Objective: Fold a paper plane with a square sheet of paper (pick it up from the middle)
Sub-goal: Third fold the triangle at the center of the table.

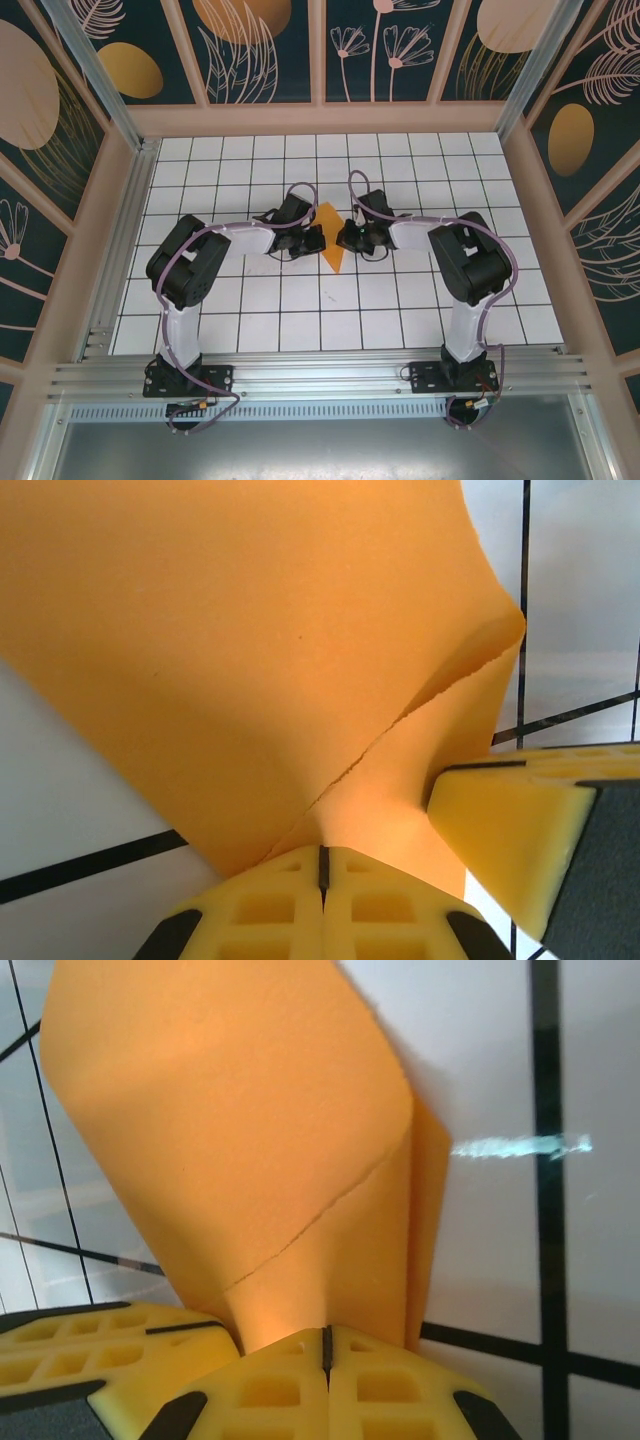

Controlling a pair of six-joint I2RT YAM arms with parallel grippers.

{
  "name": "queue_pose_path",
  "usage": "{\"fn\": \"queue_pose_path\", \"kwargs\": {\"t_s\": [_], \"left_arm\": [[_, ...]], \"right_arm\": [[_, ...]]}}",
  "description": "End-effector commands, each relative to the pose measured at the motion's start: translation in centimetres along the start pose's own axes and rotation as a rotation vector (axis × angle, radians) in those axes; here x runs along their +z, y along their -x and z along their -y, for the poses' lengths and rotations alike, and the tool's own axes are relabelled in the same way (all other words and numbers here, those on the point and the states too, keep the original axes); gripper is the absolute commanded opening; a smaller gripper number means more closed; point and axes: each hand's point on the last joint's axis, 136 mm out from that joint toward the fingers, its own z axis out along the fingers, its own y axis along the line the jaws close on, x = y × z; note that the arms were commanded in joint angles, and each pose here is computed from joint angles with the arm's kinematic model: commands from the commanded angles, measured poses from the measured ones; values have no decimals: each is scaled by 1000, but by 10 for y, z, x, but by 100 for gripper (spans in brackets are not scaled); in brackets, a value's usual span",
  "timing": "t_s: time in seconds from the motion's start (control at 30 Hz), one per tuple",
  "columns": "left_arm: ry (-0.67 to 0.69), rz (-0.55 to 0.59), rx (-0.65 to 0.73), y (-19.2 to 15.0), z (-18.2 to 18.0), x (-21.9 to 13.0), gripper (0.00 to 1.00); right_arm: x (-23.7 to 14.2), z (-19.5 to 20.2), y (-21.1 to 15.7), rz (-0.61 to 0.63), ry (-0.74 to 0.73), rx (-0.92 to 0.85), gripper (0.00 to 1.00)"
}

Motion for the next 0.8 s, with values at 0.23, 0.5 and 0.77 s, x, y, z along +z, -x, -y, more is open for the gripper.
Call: {"fn": "queue_pose_path", "kwargs": {"t_s": [0.23,0.5,0.77], "left_arm": [[210,-139,2,-41,-65,18,0],[212,-152,11,-44,-67,19,0],[216,-155,12,-46,-69,20,0]], "right_arm": [[-2,16,45,130,-17,90,6],[5,14,63,143,-25,76,6],[4,9,83,168,-19,69,6]]}}
